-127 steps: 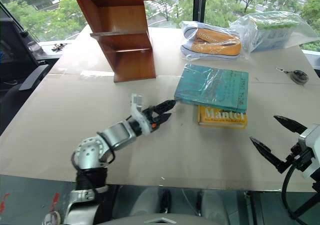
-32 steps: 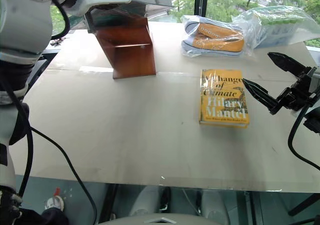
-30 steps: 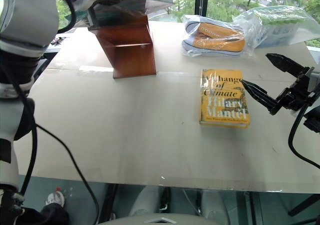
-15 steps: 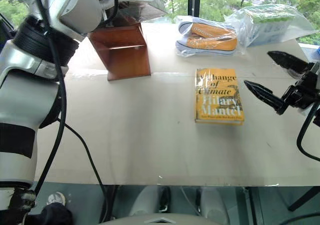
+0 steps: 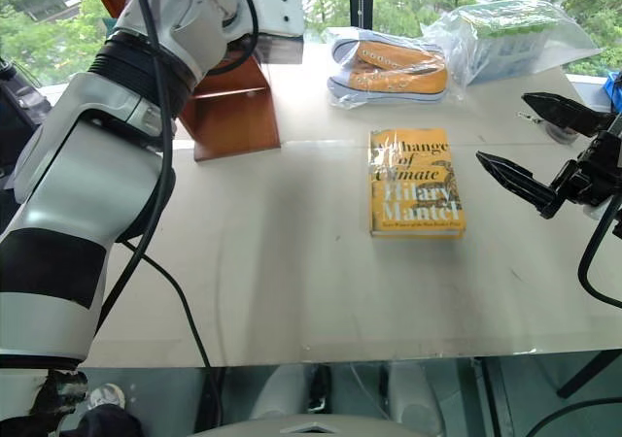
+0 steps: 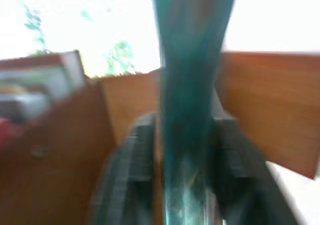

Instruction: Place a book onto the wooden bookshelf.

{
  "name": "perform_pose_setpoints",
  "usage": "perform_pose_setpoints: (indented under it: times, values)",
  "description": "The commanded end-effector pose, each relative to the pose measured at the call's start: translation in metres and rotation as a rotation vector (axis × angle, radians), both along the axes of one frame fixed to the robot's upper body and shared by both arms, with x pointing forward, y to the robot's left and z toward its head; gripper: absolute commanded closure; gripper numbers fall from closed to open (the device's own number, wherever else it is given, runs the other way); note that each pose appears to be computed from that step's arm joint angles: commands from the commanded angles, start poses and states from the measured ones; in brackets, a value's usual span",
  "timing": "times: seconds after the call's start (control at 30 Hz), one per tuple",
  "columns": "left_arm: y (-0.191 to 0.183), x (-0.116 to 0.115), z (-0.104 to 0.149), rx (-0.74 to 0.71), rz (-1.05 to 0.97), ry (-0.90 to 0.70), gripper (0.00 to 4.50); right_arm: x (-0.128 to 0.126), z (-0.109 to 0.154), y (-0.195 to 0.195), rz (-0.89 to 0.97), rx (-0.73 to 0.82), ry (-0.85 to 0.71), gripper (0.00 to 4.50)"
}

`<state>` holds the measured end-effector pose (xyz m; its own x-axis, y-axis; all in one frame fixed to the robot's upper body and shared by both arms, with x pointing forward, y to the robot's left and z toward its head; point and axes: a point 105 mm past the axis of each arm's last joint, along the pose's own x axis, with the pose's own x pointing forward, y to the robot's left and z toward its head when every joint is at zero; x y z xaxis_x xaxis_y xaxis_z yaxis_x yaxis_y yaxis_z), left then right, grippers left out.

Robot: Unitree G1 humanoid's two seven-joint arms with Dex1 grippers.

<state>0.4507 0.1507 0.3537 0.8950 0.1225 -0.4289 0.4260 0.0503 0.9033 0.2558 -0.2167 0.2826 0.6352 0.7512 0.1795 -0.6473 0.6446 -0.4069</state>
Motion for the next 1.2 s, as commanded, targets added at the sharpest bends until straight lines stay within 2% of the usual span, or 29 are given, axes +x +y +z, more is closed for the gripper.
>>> perform_pose_setpoints:
  times: [0.03,0.2,0.23,0.3,0.4,0.5,0.6,0.67,0.77,0.87,1.0,1.13,1.2]
  values:
    - [-0.003,-0.019,0.044,-0.077,-0.063,-0.1,2.04,-0.009,0.018,-0.002,0.001,-0.014,-0.078,0.0]
    - [0.004,-0.052,0.063,-0.178,-0.158,-0.105,2.04,-0.011,0.019,-0.003,0.011,-0.015,-0.078,0.0]
    - [0.004,-0.069,0.067,-0.249,-0.207,-0.074,2.04,-0.01,0.019,-0.003,0.015,-0.015,-0.073,0.0]
    - [0.007,-0.091,0.073,-0.297,-0.258,-0.055,2.04,-0.009,0.019,-0.005,0.019,-0.015,-0.067,0.0]
    - [0.008,-0.121,0.062,-0.392,-0.336,0.024,2.04,-0.007,0.018,-0.005,0.027,-0.017,-0.058,0.0]
    - [0.002,-0.136,0.052,-0.489,-0.381,0.071,2.04,-0.006,0.018,-0.007,0.03,-0.016,-0.052,0.0]
    - [-0.009,-0.146,0.048,-0.664,-0.46,0.058,2.04,-0.006,0.018,-0.008,0.033,-0.016,-0.051,0.0]
    - [-0.021,-0.157,0.04,-0.887,-0.571,0.048,2.04,-0.009,0.02,-0.008,0.032,-0.012,-0.054,0.0]
    - [-0.026,-0.163,0.015,-1.088,-0.63,-0.02,2.04,-0.012,0.022,-0.011,0.025,-0.011,-0.056,0.0]
    - [-0.015,-0.163,-0.022,-1.187,-0.626,-0.122,2.04,-0.015,0.025,-0.013,0.02,-0.01,-0.053,0.0]
    - [-0.01,-0.172,-0.076,-1.302,-0.606,0.019,2.04,-0.02,0.033,-0.014,0.026,0.02,-0.062,0.0]
    - [-0.001,-0.169,-0.104,-1.443,-0.542,0.026,2.04,-0.027,0.042,-0.012,0.049,0.074,-0.081,0.0]
    - [0.0,-0.172,-0.116,-1.469,-0.56,0.066,2.04,-0.029,0.043,-0.01,0.057,0.082,-0.08,0.0]
